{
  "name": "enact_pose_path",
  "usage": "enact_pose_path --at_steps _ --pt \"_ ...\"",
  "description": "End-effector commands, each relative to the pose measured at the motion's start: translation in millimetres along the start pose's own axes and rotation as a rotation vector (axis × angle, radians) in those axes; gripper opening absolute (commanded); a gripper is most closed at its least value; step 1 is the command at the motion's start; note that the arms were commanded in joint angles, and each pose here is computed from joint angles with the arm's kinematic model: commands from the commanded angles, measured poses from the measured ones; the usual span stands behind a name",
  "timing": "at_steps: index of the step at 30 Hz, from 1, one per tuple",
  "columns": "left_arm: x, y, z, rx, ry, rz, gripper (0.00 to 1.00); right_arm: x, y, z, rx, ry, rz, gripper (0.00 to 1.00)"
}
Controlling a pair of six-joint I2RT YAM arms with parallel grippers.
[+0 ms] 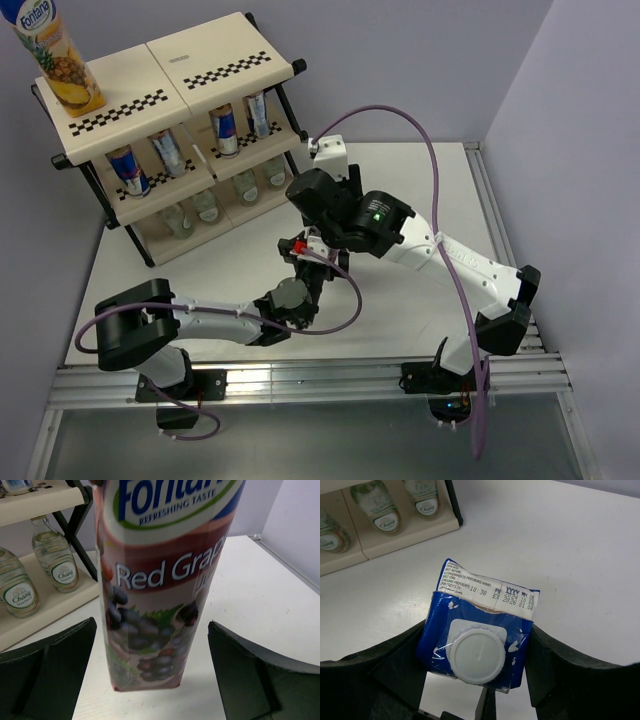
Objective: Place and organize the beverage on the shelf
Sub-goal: Pick up the drink from the center of the board.
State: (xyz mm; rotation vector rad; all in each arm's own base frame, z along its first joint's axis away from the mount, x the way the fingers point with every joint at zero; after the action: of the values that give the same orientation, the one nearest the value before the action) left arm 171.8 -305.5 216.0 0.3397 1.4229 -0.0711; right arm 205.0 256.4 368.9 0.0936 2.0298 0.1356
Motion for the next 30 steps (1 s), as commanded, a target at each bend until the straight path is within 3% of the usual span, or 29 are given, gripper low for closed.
enact_pose_path --at_steps 1,8,11,16,19,25,29,30 --pt "-18 -1 11 -0.058 -0.043 -0.081 0.99 -61 -8 -38 -0.095 -0.219 0.285 0.54" --pt "-20 1 22 -0.076 -0.064 -0.069 0.99 -58 -5 -42 -0.165 -0.182 0.3 0.54" --pt "-20 2 24 -0.081 -0.068 -0.057 0.94 -56 -4 -43 -0.18 -0.178 0.297 0.55" --pt "-25 6 23 -0.081 -0.075 -0.08 0.63 -54 -3 -43 -0.179 -0.175 0.282 0.56" --pt "-30 10 21 -0.083 -0.08 -0.109 0.53 -56 -2 -44 -0.187 -0.178 0.284 0.59" --pt "-47 20 16 -0.079 -0.104 -0.182 0.52 -58 -2 -46 -0.206 -0.182 0.286 0.7" --pt "-64 33 10 -0.083 -0.135 -0.232 0.52 -61 -7 -50 -0.198 -0.197 0.296 0.98" --pt "-66 36 9 -0.088 -0.139 -0.238 0.52 -62 -9 -50 -0.196 -0.2 0.301 1.0"
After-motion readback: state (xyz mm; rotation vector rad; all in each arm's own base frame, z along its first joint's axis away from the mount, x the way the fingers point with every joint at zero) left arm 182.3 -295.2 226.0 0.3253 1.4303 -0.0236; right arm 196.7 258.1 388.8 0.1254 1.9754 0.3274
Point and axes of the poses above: each gripper's point midway between its finger pads, its own z axis out along the fingers, its own y axis along the line the jaws close on, x = y × z, the point moved 9 cm from there along -z, back along the fingers, and after that the axes turned 15 degrees about z, right-handed, at the moved point
